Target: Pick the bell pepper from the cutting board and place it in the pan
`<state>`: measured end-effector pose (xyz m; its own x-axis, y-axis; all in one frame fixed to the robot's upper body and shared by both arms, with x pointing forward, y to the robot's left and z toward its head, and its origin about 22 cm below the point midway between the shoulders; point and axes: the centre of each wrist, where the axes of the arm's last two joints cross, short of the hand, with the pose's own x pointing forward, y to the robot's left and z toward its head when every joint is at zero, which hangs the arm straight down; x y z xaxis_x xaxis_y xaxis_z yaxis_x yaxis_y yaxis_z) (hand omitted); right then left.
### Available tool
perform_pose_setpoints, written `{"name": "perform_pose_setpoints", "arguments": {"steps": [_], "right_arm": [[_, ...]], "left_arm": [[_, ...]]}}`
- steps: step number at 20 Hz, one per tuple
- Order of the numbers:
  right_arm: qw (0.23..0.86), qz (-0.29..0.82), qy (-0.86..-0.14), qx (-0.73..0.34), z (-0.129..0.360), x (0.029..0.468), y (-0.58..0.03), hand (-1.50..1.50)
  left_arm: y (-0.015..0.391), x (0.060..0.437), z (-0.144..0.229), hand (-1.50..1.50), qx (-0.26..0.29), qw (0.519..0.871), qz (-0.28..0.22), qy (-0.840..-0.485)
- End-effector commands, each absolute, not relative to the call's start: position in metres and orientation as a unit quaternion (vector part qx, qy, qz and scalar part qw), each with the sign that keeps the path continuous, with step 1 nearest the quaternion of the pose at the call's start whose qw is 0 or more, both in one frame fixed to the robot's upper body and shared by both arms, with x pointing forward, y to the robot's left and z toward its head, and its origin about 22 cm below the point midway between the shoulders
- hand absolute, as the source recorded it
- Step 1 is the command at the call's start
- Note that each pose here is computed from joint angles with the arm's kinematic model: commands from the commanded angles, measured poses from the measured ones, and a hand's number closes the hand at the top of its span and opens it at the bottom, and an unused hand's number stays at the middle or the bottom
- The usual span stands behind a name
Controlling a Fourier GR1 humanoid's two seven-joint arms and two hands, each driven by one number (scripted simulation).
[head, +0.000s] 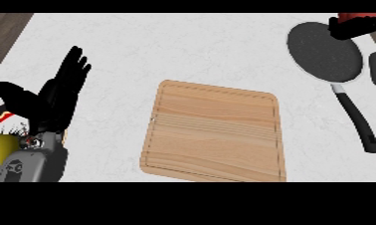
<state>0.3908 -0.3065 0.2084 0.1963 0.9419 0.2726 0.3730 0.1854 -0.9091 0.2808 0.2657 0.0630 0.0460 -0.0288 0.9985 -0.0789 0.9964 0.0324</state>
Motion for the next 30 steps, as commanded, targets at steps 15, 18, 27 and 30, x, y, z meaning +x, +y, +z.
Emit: {"name": "perform_pose_setpoints", "arguments": {"steps": [15,18,27,30], "right_arm": [[0.541,0.289,-0.585,-0.531,0.094,0.412,-0.390,1.50],[0.598,0.275,-0.539,-0.526,0.092,0.407,-0.405,1.50],[0.667,0.223,-0.541,-0.461,0.066,0.389,-0.423,-1.50],[0.649,0.186,-0.588,-0.445,0.069,0.385,-0.433,-1.50]], "left_arm": [[0.248,0.281,0.070,0.00,0.031,0.711,0.002,-0.703],[0.255,0.283,0.071,0.00,0.024,0.712,0.003,-0.702],[0.251,0.286,0.061,0.00,0.022,0.711,-0.006,-0.703],[0.253,0.288,0.058,0.00,0.027,0.714,0.001,-0.699]]}}
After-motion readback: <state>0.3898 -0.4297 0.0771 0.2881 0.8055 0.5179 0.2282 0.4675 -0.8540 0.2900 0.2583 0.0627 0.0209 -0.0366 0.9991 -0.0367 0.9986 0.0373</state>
